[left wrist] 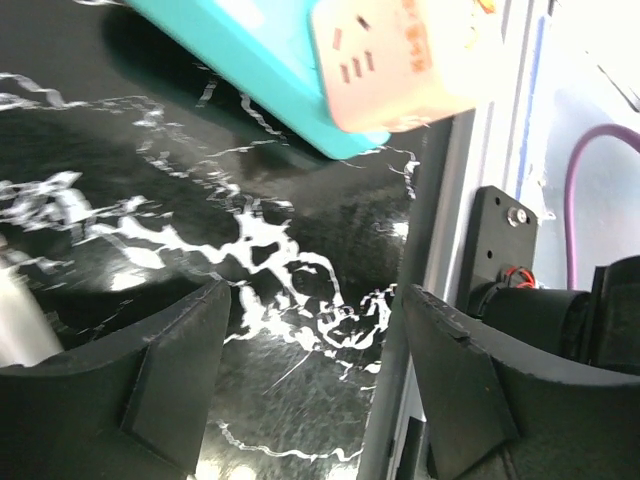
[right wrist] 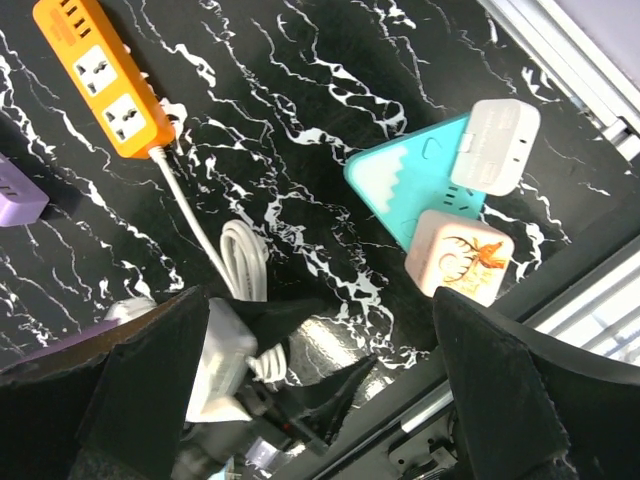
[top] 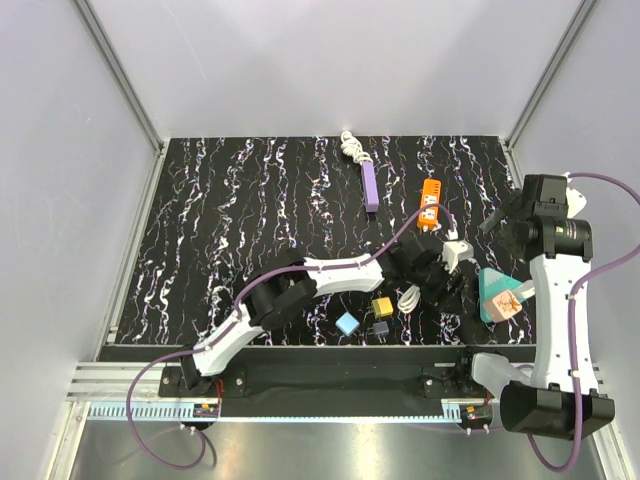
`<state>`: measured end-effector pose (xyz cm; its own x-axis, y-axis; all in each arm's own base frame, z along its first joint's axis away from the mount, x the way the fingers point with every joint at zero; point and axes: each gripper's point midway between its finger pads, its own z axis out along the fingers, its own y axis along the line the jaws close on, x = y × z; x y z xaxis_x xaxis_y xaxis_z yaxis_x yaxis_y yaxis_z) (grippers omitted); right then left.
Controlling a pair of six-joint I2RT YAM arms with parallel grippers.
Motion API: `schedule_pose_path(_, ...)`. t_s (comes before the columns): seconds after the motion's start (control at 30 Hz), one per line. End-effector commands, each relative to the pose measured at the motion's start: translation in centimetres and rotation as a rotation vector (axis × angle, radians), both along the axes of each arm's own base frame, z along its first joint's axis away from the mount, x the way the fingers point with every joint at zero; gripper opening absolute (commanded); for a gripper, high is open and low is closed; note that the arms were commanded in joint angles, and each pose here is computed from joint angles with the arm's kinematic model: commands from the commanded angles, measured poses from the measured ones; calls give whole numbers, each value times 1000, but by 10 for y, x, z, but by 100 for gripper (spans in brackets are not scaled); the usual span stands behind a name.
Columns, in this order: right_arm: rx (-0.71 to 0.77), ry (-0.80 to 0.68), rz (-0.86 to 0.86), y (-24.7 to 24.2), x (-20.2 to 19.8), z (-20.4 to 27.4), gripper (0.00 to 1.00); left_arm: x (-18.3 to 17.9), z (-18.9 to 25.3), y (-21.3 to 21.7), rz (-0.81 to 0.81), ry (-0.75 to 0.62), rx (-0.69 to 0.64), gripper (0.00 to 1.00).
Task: Pull the plug off the socket
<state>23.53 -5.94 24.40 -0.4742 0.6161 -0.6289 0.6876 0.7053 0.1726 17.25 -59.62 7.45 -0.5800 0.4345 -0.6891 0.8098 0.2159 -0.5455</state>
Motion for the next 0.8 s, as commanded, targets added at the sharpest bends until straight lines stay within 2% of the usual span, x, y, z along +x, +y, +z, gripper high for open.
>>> schedule_pose_path(0.0, 8, -44, 29, 3, 9, 16, 100, -11, 41, -24, -84, -35, -154, 73)
schedule_pose_path(0.17, 70, -41, 49, 14, 10, 9, 100, -16, 47, -26, -91, 0, -199, 72)
schedule_pose_path(0.33, 105, 9, 82, 23, -1, -7, 100, -19, 53, -28, -78, 48, -224, 78)
schedule_pose_path(0.43, 125, -1, 107, 29, -3, -4, 100, -13, 50, -35, -7, 130, -227, 78)
schedule_pose_path(0.57, 99, -68, 139, 30, -6, 17, 100, 2, 57, -53, 116, 243, -295, 76)
schedule_pose_path(0.77, 38, -125, 216, 32, -4, 39, 100, 27, 32, -72, 269, 373, -297, 75)
